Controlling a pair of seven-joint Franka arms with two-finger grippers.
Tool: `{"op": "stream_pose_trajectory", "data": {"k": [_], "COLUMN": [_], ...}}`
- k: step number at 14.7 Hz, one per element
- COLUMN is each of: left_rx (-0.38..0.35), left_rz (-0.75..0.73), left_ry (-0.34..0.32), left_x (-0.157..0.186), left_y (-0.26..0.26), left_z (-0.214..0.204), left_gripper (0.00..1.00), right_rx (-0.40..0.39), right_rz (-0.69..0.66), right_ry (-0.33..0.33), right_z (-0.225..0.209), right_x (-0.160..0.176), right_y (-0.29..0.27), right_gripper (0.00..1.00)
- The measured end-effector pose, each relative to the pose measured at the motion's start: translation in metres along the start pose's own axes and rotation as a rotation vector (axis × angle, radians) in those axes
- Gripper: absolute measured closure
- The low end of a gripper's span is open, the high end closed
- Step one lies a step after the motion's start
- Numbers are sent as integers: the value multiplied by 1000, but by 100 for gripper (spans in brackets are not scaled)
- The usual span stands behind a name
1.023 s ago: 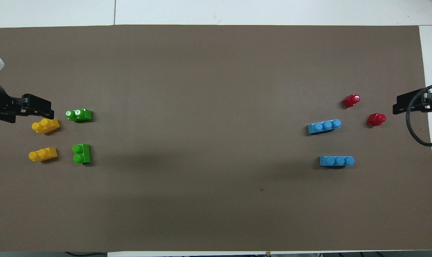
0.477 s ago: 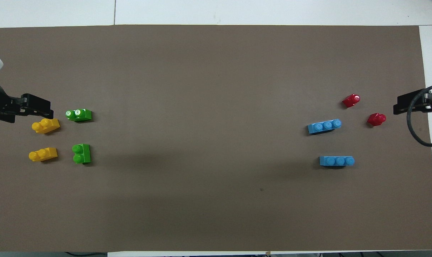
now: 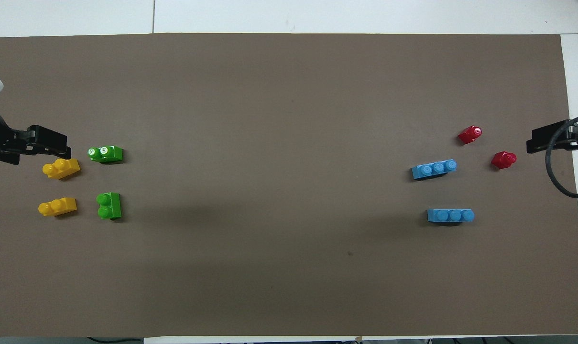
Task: Remove green block with left arm and hold with right
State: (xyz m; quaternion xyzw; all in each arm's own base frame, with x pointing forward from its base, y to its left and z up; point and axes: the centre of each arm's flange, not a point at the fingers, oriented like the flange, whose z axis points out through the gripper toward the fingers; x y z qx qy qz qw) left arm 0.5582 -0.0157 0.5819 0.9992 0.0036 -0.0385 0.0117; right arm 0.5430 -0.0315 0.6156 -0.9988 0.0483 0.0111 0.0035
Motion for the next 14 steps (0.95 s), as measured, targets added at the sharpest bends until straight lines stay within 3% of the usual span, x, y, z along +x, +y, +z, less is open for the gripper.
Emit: {"op": "stream_pose_trajectory", "data": {"k": [14], "left_rx": [0], "left_rz": [-3], "left_ry": [5], "left_x": [0], "left_y": [-2], "left_z": [-2], "left_gripper": [0], "right_rx": [0], "right_rz": [-60], "right_ry": [0], "right_z": [0], "right_x": [0], "right_y": [3], "right_gripper": [0]}}
